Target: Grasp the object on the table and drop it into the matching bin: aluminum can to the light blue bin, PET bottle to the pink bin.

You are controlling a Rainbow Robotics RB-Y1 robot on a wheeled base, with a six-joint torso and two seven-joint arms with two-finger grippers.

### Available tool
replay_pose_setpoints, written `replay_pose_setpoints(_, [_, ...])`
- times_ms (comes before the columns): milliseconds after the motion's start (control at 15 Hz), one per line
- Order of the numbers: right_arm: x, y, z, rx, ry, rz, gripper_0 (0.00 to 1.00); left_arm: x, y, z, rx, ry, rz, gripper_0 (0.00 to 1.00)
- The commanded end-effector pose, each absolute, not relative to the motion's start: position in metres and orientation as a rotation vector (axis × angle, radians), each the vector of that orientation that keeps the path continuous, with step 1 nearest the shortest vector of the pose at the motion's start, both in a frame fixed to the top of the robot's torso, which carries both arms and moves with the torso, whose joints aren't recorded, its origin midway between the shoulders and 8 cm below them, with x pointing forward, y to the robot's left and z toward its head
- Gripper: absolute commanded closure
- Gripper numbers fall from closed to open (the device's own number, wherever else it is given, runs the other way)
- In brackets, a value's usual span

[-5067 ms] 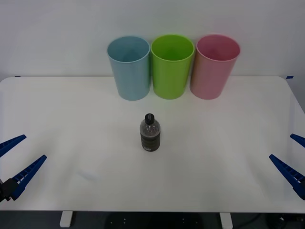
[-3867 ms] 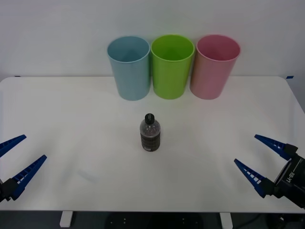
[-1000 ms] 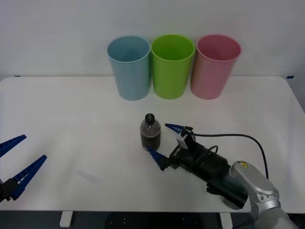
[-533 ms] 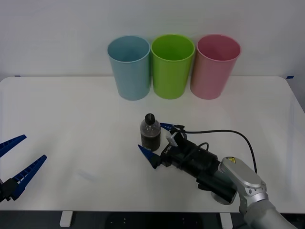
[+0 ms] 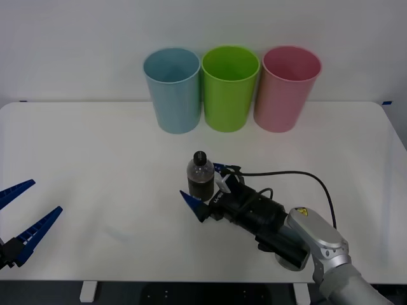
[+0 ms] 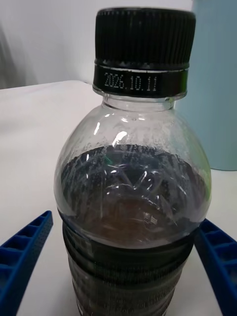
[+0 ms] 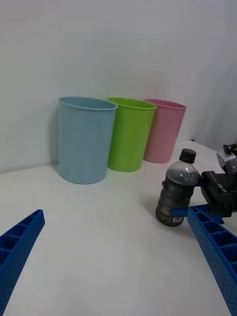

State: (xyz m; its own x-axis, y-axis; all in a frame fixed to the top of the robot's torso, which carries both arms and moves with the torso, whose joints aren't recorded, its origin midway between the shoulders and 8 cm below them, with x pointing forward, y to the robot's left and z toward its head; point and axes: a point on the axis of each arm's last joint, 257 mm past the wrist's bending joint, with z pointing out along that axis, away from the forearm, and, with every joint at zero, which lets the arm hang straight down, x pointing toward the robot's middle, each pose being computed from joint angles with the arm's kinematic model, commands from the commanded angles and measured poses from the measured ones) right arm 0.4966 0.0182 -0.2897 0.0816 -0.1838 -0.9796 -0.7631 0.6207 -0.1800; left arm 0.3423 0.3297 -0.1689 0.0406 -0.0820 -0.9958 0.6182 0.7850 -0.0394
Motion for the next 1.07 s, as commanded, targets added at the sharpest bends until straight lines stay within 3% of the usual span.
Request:
replay_pose_setpoints(67, [0.498,0.018,-0.289,-0.848,1.458,0.516,1.0,0.342,0.33,-0.169,0.465,1.441,-0.567,0.0])
replay_pose_setpoints(1067, [0.502,-0.015,-0.263,-0.805,1.425,0.51,1.0,0.342,0.33,-0.169,0.465,1.441,-0.567,0.0])
